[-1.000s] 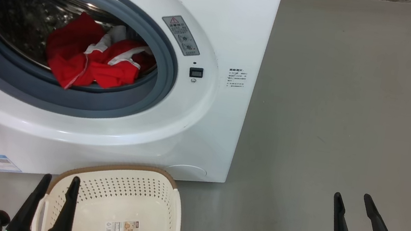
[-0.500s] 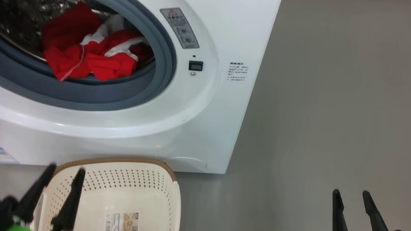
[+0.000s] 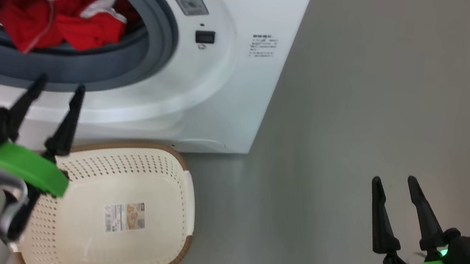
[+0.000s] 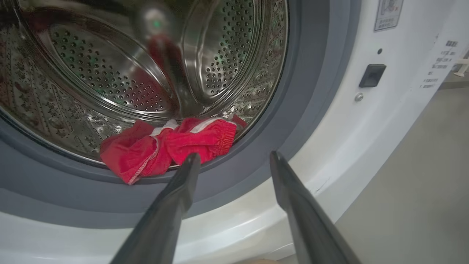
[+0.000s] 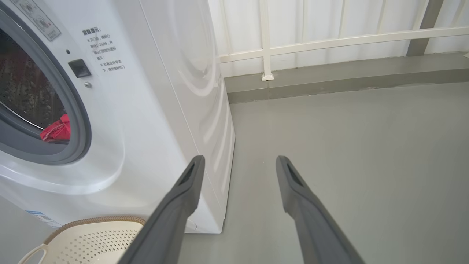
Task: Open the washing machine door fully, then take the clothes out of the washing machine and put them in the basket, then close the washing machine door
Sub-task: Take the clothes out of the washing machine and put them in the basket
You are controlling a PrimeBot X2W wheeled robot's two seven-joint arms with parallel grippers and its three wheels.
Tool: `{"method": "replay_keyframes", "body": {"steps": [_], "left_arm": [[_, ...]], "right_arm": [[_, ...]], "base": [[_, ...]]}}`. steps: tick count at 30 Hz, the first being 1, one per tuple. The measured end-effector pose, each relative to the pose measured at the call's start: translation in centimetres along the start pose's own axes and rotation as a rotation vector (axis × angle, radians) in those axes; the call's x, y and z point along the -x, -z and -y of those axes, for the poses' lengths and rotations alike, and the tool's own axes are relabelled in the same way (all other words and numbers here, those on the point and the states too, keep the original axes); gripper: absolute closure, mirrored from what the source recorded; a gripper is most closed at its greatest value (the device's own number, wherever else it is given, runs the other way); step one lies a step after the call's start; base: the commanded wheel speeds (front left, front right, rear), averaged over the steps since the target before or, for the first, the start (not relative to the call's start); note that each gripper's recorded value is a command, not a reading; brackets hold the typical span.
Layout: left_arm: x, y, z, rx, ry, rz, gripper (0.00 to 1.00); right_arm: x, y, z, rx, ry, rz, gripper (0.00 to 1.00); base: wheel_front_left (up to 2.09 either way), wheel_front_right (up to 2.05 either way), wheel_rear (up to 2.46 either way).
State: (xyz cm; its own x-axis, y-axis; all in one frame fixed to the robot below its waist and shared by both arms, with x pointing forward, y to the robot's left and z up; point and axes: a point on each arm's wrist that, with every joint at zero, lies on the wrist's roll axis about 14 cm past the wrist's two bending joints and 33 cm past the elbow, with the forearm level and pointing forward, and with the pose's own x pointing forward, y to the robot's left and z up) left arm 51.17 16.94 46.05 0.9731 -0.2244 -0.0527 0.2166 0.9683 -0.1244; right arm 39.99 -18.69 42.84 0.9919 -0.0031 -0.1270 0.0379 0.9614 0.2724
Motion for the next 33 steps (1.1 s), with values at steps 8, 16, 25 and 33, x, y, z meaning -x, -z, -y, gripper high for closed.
{"method": "replay_keyframes", "body": {"steps": [8, 16, 25, 33], "left_arm": [[-5.8, 1.4, -1.1, -0.116, 0.047, -0.047, 0.00], [-9.9, 3.3, -1.3, -0.222, 0.099, -0.085, 0.00], [-13.0, 5.5, -1.4, -0.249, 0.109, -0.113, 0.00], [-14.3, 6.6, -3.3, -0.247, 0.050, -0.148, 0.00]], "right_arm": [[-1.3, 1.1, 1.6, 0.004, 0.043, -0.025, 0.00], [-2.1, 1.4, 2.6, -0.007, 0.071, -0.027, 0.00], [-2.3, 2.8, 3.4, 0.000, 0.090, -0.066, 0.00], [-1.8, 3.1, 4.1, 0.007, 0.111, -0.079, 0.00]], "base": [[0.00, 0.00, 0.00], [0.00, 0.00, 0.00], [0.00, 0.00, 0.00], [0.00, 0.00, 0.00]]}}
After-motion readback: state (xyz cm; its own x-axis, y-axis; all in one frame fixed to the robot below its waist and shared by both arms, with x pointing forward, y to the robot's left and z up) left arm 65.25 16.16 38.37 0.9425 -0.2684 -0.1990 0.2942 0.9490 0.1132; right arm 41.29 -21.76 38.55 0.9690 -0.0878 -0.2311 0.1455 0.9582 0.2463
